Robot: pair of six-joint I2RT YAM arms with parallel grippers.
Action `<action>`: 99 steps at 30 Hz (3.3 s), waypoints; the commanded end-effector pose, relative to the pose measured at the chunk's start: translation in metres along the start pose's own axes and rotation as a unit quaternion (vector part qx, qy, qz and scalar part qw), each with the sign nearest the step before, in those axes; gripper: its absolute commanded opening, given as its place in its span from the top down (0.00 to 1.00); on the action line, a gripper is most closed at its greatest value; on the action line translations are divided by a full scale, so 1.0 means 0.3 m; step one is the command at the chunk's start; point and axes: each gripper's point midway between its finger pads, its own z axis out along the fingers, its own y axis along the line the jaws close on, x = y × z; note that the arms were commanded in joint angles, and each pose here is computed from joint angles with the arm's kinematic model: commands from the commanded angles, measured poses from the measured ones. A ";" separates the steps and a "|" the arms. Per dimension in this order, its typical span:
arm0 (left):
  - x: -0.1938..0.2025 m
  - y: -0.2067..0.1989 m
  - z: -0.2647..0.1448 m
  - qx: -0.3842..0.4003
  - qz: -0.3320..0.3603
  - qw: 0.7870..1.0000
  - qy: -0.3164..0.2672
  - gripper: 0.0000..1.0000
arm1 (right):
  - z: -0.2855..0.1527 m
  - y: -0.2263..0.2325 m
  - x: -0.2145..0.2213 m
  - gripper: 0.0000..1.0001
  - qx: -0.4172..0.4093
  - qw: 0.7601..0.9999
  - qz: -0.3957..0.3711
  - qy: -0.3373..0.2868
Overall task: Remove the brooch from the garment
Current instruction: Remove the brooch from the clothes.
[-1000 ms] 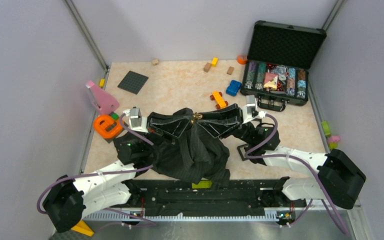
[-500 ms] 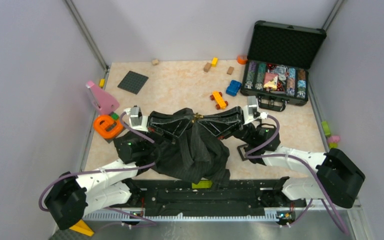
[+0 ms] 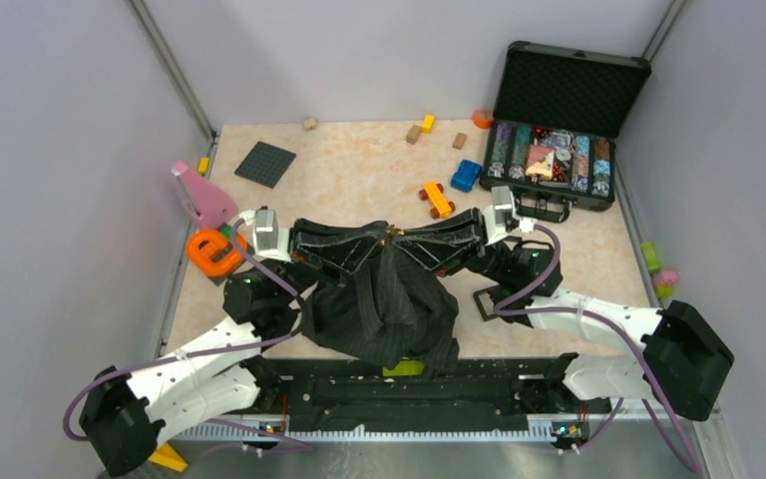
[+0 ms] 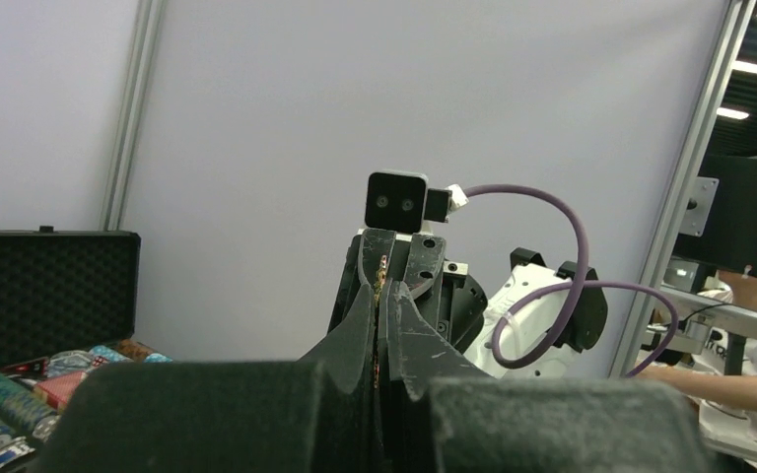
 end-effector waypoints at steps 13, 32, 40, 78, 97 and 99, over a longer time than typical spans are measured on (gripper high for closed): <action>0.159 0.004 -0.049 0.011 -0.001 0.994 0.107 1.00 | 0.051 0.022 0.070 1.00 -0.034 0.995 0.026 0.085; 0.238 0.131 -0.109 -0.083 0.050 0.976 0.193 1.00 | 0.025 -0.004 0.124 1.00 -0.016 0.990 0.003 0.142; 0.216 0.142 -0.123 -0.098 0.024 0.986 0.133 1.00 | 0.005 0.032 0.047 1.00 -0.026 0.998 -0.008 0.059; 0.250 0.026 -0.232 -0.044 -0.050 0.961 0.268 0.87 | -0.210 0.040 0.220 1.00 -0.038 0.935 0.079 0.344; 0.342 0.063 -0.262 -0.032 -0.059 0.945 0.321 0.98 | -0.207 0.028 0.245 1.00 -0.037 0.933 0.098 0.343; 0.342 0.065 -0.271 -0.036 -0.051 0.944 0.324 1.00 | -0.205 0.024 0.245 1.00 -0.037 0.933 0.096 0.345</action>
